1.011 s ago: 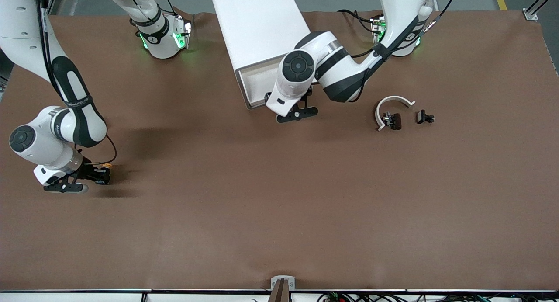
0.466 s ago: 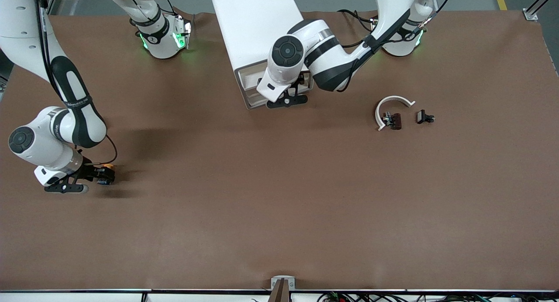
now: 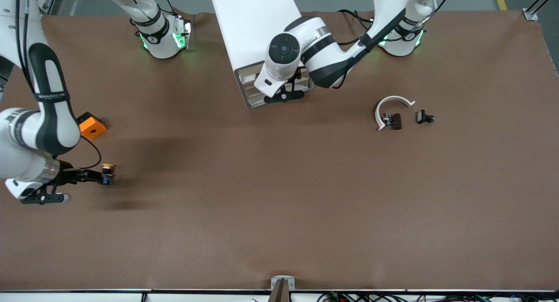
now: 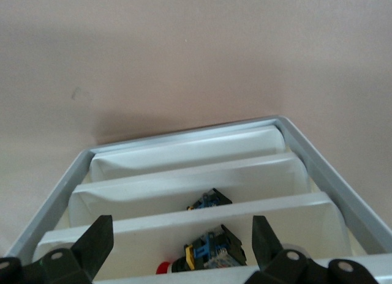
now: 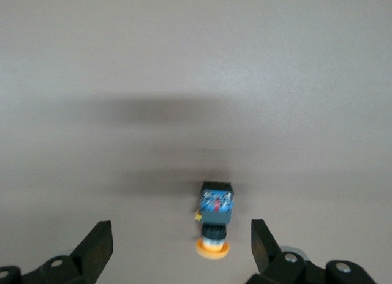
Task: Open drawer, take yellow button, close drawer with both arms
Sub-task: 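Push the drawer shut with the left gripper while the right gripper lowers the button, then release the button on the table while the left gripper withdraws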
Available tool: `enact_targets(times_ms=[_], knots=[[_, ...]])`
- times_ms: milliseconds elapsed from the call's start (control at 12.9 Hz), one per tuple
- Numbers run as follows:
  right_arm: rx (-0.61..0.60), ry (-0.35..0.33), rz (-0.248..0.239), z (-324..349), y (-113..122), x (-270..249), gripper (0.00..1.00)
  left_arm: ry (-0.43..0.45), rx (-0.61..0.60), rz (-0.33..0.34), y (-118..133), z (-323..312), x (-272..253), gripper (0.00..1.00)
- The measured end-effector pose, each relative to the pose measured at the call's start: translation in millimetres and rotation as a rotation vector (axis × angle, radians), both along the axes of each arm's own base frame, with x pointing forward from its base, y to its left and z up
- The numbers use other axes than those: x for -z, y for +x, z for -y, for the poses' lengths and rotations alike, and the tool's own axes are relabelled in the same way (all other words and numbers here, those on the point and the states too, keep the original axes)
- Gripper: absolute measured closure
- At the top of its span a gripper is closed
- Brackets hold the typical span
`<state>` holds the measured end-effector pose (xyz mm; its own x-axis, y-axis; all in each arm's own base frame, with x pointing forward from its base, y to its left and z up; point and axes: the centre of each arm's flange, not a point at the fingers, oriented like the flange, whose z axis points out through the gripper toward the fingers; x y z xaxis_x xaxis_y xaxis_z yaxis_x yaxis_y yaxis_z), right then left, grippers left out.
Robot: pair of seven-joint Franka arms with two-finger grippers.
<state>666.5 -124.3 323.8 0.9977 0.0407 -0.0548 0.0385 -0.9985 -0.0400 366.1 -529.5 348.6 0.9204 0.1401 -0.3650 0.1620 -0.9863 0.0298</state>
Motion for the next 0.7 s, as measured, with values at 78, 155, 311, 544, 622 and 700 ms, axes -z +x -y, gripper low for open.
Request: enact_targets(times_ms=[78, 155, 311, 544, 622, 700], knots=[[-0.007, 0.005, -0.017, -6, 3, -25, 0.0, -0.002, 0.001, -0.002, -4, 3, 1, 0.0], [-0.011, 0.009, -0.034, -10, 5, -50, 0.0, -0.005, -0.005, -0.001, -6, 6, 3, 0.0], [-0.015, 0.014, -0.066, -21, 4, -90, 0.0, -0.004, -0.018, -0.004, -13, 12, 6, 0.0], [0.03, 0.011, -0.114, -45, -2, -138, 0.0, 0.004, -0.037, -0.008, -18, 16, 8, 0.0], [0.04, 0.008, -0.112, -51, -4, -153, 0.0, 0.01, -0.042, -0.008, -19, 16, 9, 0.0], [0.043, 0.007, -0.108, -55, -8, -165, 0.0, 0.017, -0.052, -0.009, -20, 17, 11, 0.0]])
